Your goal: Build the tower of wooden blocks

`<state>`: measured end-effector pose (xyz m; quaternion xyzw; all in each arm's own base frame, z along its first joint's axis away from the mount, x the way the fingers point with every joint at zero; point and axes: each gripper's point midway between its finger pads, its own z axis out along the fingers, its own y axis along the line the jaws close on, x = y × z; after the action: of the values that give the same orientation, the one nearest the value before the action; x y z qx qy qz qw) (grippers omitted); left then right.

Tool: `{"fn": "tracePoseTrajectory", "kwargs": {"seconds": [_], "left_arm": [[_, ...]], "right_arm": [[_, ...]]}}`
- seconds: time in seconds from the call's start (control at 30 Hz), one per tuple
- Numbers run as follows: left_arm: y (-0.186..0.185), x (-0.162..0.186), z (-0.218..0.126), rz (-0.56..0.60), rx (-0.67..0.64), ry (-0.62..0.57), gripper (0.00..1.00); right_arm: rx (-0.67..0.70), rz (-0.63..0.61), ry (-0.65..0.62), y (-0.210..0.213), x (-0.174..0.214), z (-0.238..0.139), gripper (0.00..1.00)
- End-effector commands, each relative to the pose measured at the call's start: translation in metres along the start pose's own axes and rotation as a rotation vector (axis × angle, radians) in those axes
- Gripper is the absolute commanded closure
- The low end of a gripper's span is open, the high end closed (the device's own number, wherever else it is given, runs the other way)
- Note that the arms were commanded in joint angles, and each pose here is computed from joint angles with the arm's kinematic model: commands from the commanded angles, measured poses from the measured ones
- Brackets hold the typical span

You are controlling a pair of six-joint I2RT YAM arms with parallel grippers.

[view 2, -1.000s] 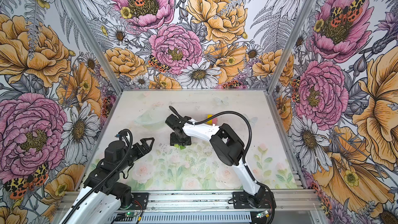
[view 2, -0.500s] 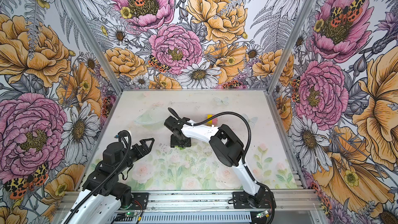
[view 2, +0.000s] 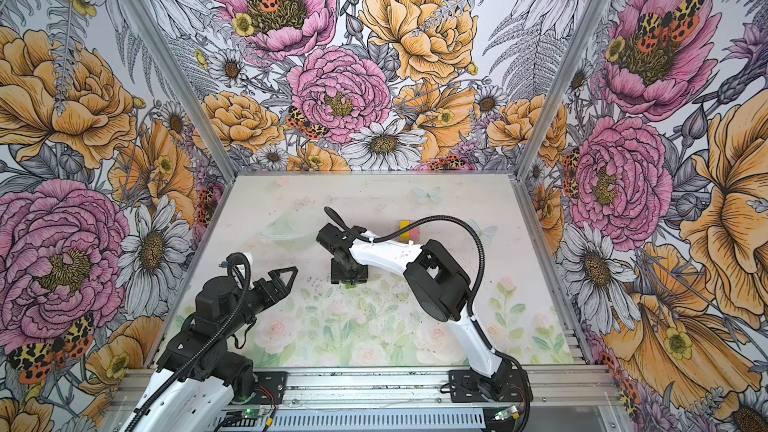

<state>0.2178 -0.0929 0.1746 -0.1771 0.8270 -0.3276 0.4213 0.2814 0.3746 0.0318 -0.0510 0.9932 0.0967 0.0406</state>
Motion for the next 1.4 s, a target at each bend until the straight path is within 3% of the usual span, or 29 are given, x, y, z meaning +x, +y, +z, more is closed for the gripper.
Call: {"fn": "tracePoseTrajectory", "kwargs": {"seconds": [0.0, 0.53, 1.03, 1.37], "left_arm": [[-0.01, -0.006, -0.006, -0.002, 0.029, -0.013, 0.04], [-0.033, -0.016, -0.014, 0.041, 0.067, -0.002, 0.03], [-0.054, 0.022, -0.002, 0.164, 0.015, 0.076, 0.03], [-0.039, 0.018, -0.004, 0.185, -0.076, 0.056, 0.03]], "right_arm": [[0.018, -0.011, -0.039, -0.004, -0.009, -0.011, 0.41], [0.019, -0.081, -0.125, -0.024, -0.005, -0.061, 0.37], [0.041, -0.09, -0.109, -0.034, 0.004, -0.046, 0.45], [0.022, -0.11, -0.097, -0.021, 0.001, -0.037, 0.45]]}}
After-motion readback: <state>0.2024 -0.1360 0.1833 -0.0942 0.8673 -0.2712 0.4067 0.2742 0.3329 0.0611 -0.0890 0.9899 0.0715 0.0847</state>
